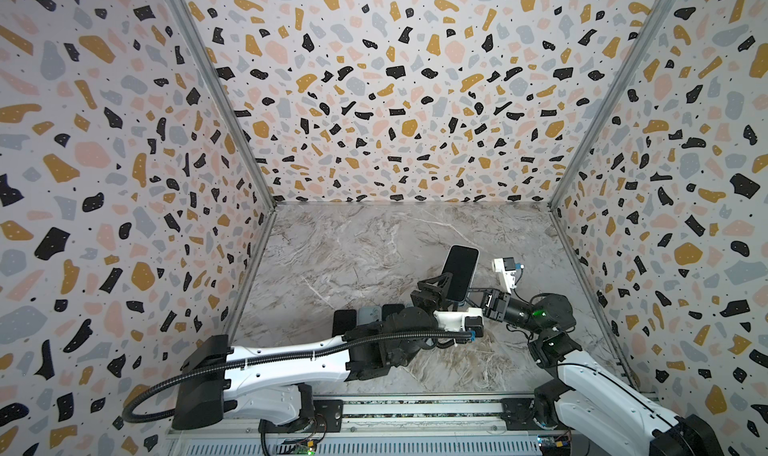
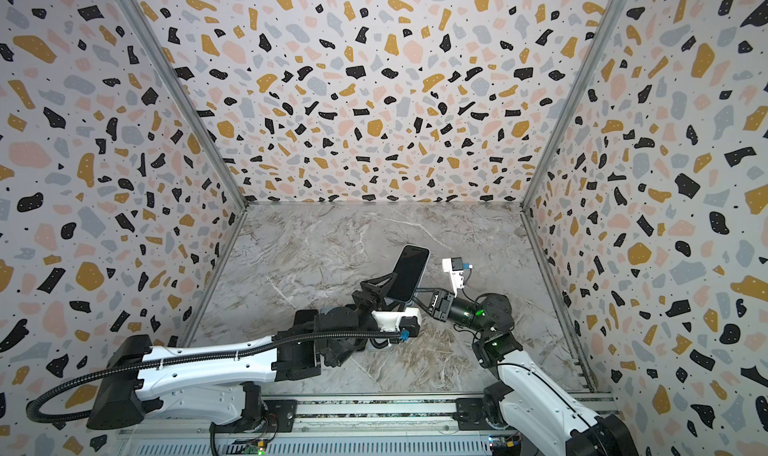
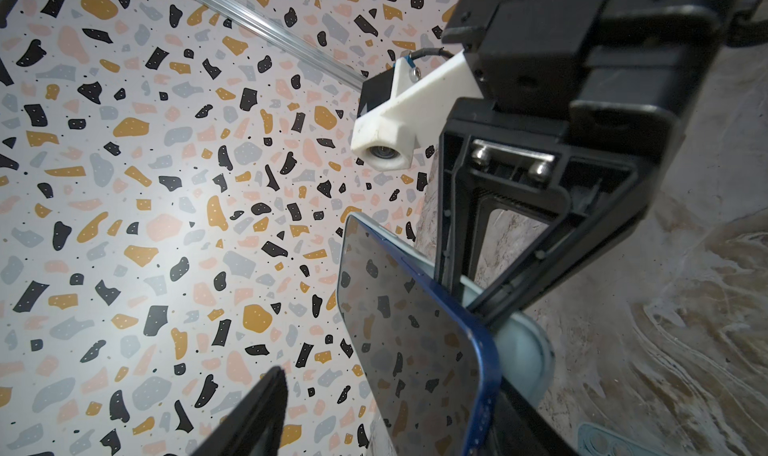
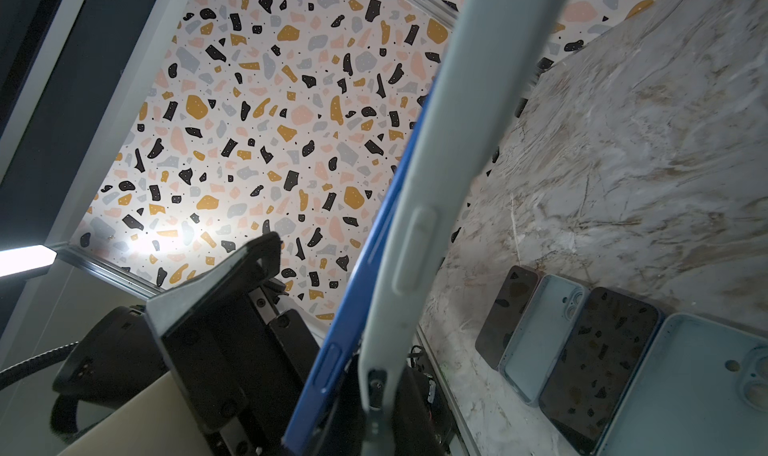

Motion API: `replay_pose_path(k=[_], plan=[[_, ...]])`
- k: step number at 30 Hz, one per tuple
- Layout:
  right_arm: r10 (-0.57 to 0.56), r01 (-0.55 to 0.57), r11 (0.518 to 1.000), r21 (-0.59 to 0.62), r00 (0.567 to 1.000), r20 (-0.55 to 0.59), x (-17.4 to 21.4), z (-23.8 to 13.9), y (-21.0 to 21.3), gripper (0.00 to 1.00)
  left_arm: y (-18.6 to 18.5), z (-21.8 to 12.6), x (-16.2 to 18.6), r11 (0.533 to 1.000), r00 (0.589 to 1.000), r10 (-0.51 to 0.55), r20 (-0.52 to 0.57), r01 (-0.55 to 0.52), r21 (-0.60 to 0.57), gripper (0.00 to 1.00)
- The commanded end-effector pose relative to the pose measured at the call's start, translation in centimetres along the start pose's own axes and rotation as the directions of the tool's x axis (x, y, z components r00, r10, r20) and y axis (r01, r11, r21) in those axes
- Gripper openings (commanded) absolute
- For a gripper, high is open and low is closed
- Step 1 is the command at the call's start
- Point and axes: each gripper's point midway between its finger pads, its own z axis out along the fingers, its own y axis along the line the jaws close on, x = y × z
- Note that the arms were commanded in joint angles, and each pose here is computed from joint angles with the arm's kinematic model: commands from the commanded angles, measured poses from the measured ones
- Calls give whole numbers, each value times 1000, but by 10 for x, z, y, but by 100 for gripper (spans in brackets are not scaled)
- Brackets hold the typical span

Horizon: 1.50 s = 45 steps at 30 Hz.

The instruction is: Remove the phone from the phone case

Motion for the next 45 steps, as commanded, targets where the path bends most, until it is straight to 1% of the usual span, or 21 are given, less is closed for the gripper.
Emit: replay_pose_path(k=[1, 8, 15, 24, 33, 38, 42, 45], plan=[[-84, 84, 993, -78, 996, 16, -6, -1, 26, 0, 25, 4, -12, 998, 999, -33, 34, 35, -59, 68], [-85, 85, 992, -88, 996, 12, -5, -1, 28, 0, 30, 11, -8, 997, 998, -48, 36, 51, -64, 57], [-84, 85, 992, -92, 996, 11, -5, -1, 29, 0, 28, 18, -7, 997, 997, -61, 48, 63, -41, 49], [-83, 83, 992, -98, 997, 10, -5, -1, 32, 0, 28, 26, -9, 997, 995, -79, 57, 80, -17, 33], [-74, 75, 993, -92, 997, 10, -5, -1, 30, 0, 29, 26, -12, 995, 993, -96, 68, 96, 3, 18], [-68, 68, 994, -81, 998, 8, -5, -1, 28, 0, 37, 21, -15, 990, 986, -140, 92, 140, 3, 10], [-57, 58, 997, -52, 998, 8, -4, -2, 22, 0, 45, 16, -19, 985, 979, -169, 111, 170, 3, 1], [-50, 50, 998, -35, 999, 8, -2, -2, 18, 0, 49, 12, -21, 983, 975, -183, 125, 184, 5, 0]])
